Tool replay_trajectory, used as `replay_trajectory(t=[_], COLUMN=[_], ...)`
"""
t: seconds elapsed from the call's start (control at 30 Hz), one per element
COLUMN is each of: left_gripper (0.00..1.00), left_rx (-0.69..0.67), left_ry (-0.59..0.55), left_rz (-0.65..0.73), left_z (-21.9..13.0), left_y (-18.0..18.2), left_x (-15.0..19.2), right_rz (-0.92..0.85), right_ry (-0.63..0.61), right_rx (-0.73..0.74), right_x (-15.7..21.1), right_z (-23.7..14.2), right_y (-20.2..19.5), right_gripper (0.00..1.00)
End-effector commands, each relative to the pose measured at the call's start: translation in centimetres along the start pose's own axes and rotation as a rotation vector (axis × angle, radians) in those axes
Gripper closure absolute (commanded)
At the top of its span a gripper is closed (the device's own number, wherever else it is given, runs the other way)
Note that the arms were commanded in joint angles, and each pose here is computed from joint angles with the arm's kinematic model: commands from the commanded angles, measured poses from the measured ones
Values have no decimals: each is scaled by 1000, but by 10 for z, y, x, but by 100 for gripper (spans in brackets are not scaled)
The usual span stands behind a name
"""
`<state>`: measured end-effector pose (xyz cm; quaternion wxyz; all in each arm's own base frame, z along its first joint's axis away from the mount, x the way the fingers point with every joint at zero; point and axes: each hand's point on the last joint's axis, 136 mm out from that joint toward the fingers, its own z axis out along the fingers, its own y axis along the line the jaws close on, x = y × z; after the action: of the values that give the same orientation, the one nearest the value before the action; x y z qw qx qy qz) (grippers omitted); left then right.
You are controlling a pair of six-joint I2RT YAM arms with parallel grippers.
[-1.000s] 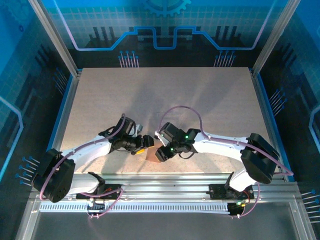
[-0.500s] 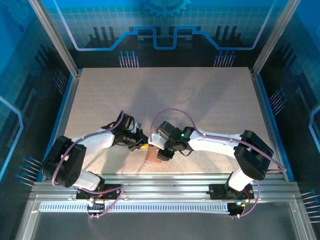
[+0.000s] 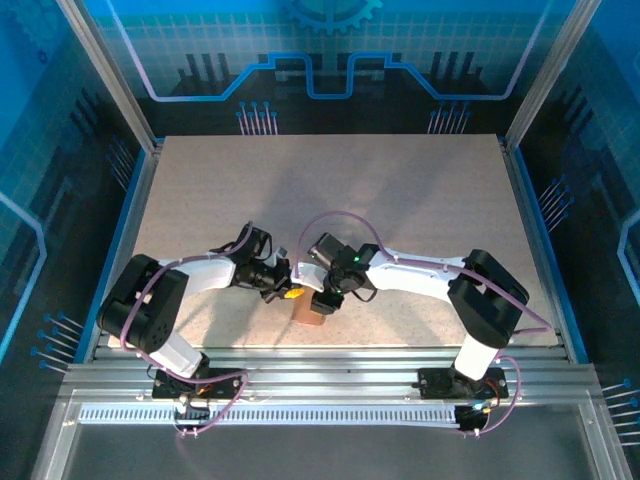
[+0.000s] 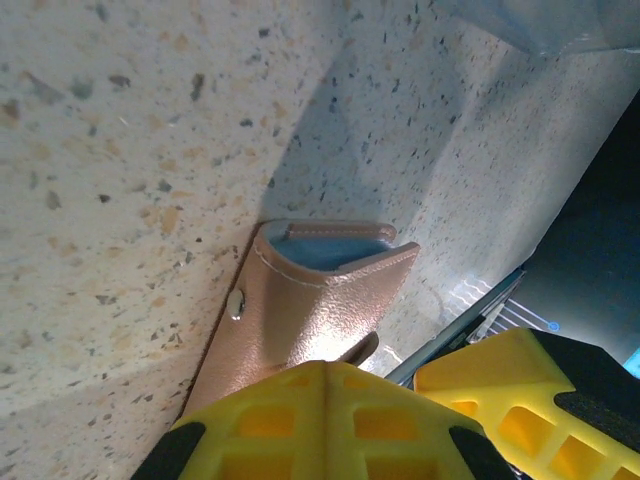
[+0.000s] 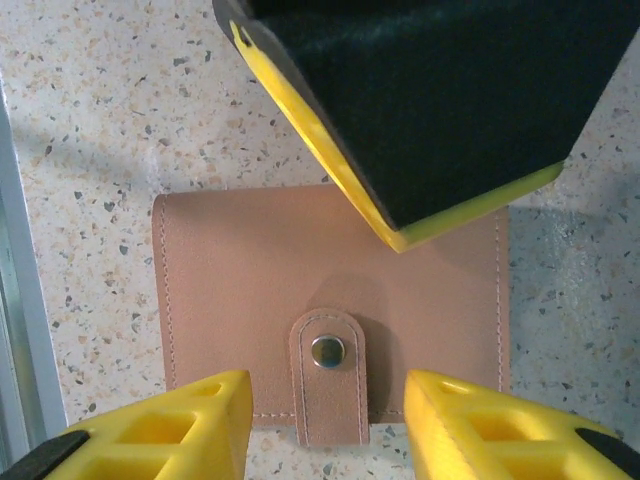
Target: Take the credit cards out of the card holder
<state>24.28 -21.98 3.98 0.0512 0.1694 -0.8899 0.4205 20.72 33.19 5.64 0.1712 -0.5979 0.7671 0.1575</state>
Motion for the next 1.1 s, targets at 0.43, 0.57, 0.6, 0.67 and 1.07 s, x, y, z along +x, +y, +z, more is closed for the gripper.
replay_trajectory(t=[0.43, 0.57, 0.6, 0.67, 1.07], left_gripper=[100, 100, 100, 100, 100], left_rx=[42, 40, 39, 34, 32], left_ry=[60, 59, 60, 60, 58], left_rz=[-60, -66, -70, -74, -75], left_z=[5, 5, 6, 6, 5], left_y=[18, 21, 22, 24, 21], left_x=[6, 7, 7, 7, 6], right_rz=[-49, -48, -49, -50, -58], right_ry=[53, 71, 77, 93, 154], right_rx=[-30, -36, -35, -36, 8], right_x=[-5, -1, 0, 3, 12], right_z=[17, 21, 23, 26, 39], right_y=[-1, 0, 0, 1, -1], right_gripper=[57, 57, 57, 57, 69])
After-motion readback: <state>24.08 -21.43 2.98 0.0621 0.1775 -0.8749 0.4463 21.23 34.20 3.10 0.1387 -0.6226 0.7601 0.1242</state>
